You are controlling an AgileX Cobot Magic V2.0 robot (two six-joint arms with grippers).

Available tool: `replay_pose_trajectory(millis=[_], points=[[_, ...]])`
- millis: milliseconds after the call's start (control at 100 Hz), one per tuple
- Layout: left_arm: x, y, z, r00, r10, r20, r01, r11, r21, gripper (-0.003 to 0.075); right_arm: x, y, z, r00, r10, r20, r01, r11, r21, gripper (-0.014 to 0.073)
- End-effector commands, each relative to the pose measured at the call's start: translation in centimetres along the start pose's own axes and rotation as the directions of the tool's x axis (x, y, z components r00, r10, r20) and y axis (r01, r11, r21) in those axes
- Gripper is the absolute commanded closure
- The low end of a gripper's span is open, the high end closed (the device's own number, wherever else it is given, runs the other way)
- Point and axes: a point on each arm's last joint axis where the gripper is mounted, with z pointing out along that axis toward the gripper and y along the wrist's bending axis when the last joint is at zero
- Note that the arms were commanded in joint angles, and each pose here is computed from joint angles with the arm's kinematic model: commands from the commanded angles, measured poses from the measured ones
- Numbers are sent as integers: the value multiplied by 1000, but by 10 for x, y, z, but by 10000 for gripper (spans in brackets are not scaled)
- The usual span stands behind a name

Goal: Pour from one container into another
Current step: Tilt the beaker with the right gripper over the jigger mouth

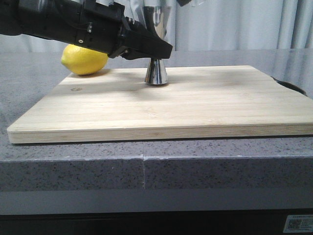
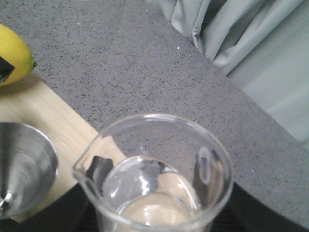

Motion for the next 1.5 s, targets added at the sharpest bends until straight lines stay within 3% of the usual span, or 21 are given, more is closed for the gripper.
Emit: replay_pose_trajectory(millis=[0,190,500,1490], points=[[-35,-10,-8,992,19,123,-22,999,25,739,-27,-7,-20,989,-57,135,51,998,44,327],[-35,-10,-8,992,19,123,-22,999,25,739,-34,5,-22,981,-124,149,120,992,35,327],[-35,-10,-8,992,19,125,-23,999,30,739,-34,5,-22,980,-129,151,125,991,37,327],[-34,-13,-8,993,36,116,-44,997,63,739,-28,5,-11,936,-338,98,329,940,95,327]])
